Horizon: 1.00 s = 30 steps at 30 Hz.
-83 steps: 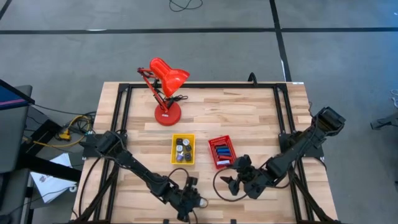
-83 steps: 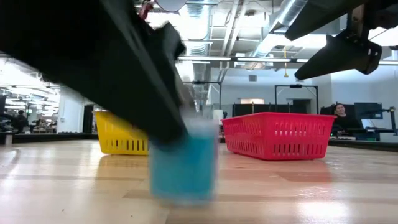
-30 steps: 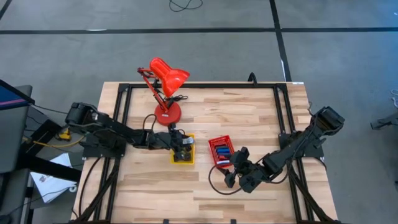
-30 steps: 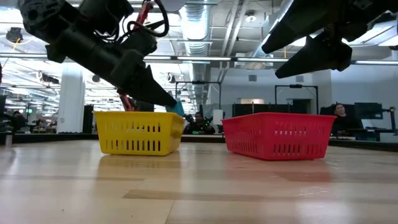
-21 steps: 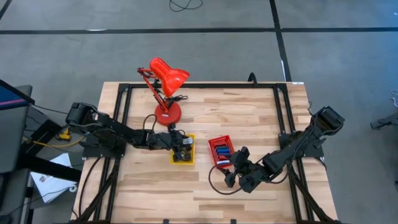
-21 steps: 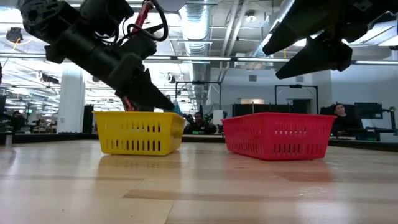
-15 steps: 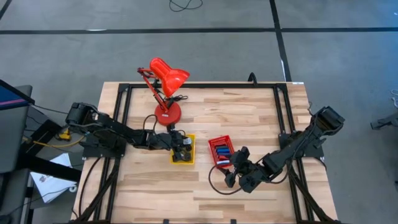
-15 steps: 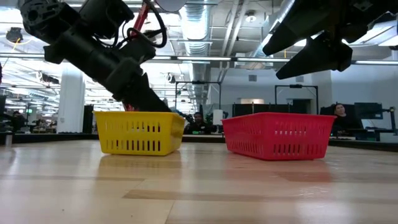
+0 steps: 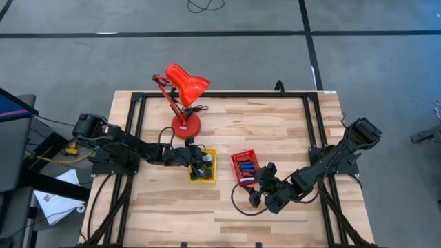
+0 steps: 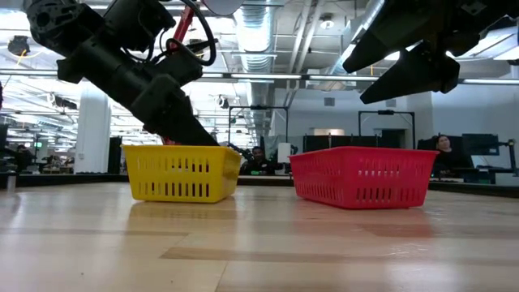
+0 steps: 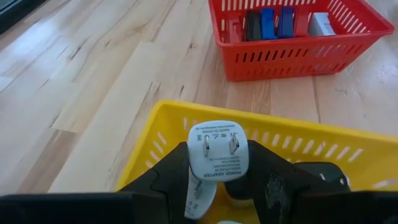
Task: Pick & Place Office items
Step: Put the light blue charger adapter into the yellow bin
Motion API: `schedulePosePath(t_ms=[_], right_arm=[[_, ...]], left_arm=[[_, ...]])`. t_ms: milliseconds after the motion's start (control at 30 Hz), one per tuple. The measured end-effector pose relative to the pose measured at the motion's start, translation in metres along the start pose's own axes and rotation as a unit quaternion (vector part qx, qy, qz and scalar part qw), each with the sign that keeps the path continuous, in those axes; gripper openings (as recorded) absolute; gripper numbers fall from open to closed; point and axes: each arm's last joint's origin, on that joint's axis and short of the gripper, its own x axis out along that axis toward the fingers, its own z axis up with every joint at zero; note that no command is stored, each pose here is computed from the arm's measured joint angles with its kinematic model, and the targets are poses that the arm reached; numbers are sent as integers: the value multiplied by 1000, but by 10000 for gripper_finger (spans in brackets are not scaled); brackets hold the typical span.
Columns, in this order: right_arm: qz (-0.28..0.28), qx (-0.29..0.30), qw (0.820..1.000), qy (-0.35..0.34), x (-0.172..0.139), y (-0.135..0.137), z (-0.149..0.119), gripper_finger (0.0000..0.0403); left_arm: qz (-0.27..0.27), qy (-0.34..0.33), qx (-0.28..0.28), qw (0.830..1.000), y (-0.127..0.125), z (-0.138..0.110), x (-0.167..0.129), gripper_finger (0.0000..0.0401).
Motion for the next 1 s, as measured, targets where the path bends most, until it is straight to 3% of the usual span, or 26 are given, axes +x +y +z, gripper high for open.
schedulePosePath(t_ms=[1000], right_arm=[[-2, -2, 1000, 1, 0, 0, 0, 312]], left_arm=[[-7, -32, 4, 999, 6, 8, 3, 131]])
